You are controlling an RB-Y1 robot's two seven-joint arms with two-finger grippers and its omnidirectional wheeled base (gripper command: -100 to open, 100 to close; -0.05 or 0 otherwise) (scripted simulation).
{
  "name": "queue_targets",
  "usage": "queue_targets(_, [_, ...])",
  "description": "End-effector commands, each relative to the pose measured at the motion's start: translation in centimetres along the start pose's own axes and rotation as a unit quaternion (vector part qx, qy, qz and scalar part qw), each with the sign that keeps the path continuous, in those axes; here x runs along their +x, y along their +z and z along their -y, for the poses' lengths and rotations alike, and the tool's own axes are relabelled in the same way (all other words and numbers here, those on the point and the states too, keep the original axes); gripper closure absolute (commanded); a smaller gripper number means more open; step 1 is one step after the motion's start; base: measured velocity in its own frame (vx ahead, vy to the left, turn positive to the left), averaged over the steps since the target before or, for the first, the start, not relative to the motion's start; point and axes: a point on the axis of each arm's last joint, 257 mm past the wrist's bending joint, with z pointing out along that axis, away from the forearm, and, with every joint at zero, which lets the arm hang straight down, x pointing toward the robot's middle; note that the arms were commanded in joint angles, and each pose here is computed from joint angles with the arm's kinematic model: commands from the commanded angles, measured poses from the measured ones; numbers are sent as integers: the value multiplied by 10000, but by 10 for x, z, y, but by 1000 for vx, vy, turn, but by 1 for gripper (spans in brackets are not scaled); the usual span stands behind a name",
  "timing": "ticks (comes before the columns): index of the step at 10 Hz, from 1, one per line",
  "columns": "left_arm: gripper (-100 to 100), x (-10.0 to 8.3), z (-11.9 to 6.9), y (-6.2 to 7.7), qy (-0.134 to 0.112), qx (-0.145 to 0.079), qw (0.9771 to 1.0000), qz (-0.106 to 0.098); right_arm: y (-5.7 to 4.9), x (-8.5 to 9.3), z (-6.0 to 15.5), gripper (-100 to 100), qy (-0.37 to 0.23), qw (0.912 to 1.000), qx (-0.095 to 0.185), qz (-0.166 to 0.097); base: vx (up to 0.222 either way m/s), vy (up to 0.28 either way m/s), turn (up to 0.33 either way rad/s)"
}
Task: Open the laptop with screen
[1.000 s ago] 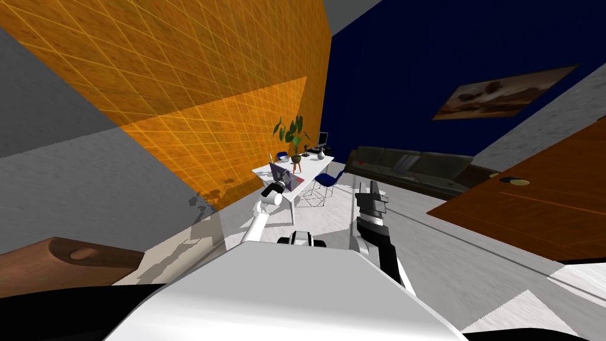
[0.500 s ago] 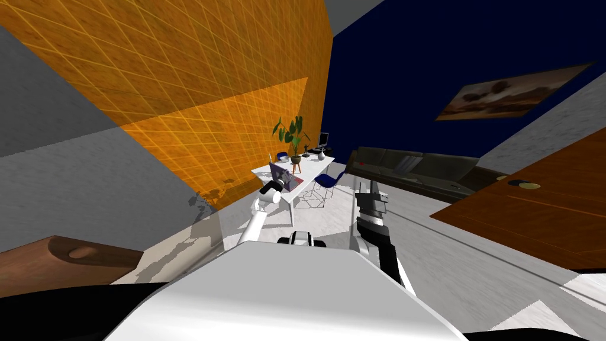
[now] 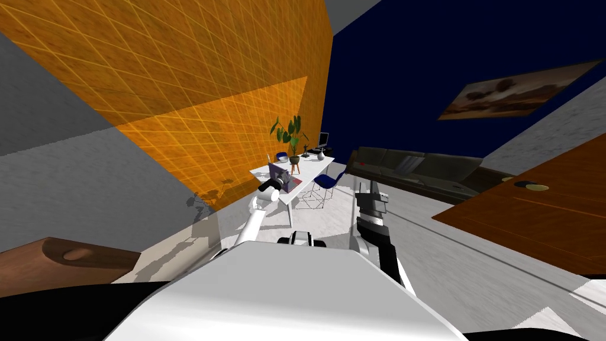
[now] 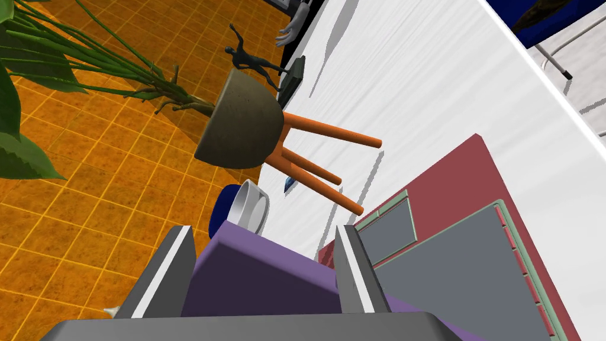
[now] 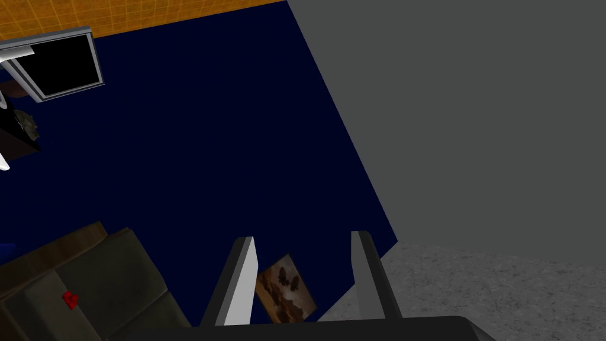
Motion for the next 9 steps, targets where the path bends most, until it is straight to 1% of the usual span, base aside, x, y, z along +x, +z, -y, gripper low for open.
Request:
queue_targets(1, [100, -2, -1, -2, 85, -189, 9998, 74, 0, 0, 0, 0, 0, 10000, 0, 0, 35, -31, 0])
queue_targets(2, [100, -5, -7, -2, 85, -314, 9994, 118, 0, 0, 0, 0, 0, 10000, 0, 0, 39, -40, 14])
queue_targets(3, [100, -5, -9, -2, 85, -346, 9993, 130, 0, 0, 0, 0, 0, 10000, 0, 0, 25, -20, 5])
queue_targets(4, [100, -5, -1, -5, 160, -357, 9991, 151, 0, 0, 0, 0, 0, 10000, 0, 0, 29, -38, 14])
queue_targets(5, [100, -7, -6, -5, 160, -466, 9986, 191, 0, 0, 0, 0, 0, 10000, 0, 0, 33, -37, 14])
queue_targets(6, [100, -8, -9, -5, 160, -514, 9983, 208, 0, 0, 0, 0, 0, 10000, 0, 0, 21, -18, 2])
queue_targets(7, [100, -8, -1, -8, 235, -523, 9981, 233, 0, 0, 0, 0, 0, 10000, 0, 0, 34, -35, 12])
queue_targets(8, [100, -10, -7, -8, 234, -641, 9973, 278, 0, 0, 0, 0, 0, 10000, 0, 0, 39, -38, 15])
queue_targets(9, [100, -11, -8, -9, 234, -678, 9970, 292, 0, 0, 0, 0, 0, 10000, 0, 0, 24, -20, 9])
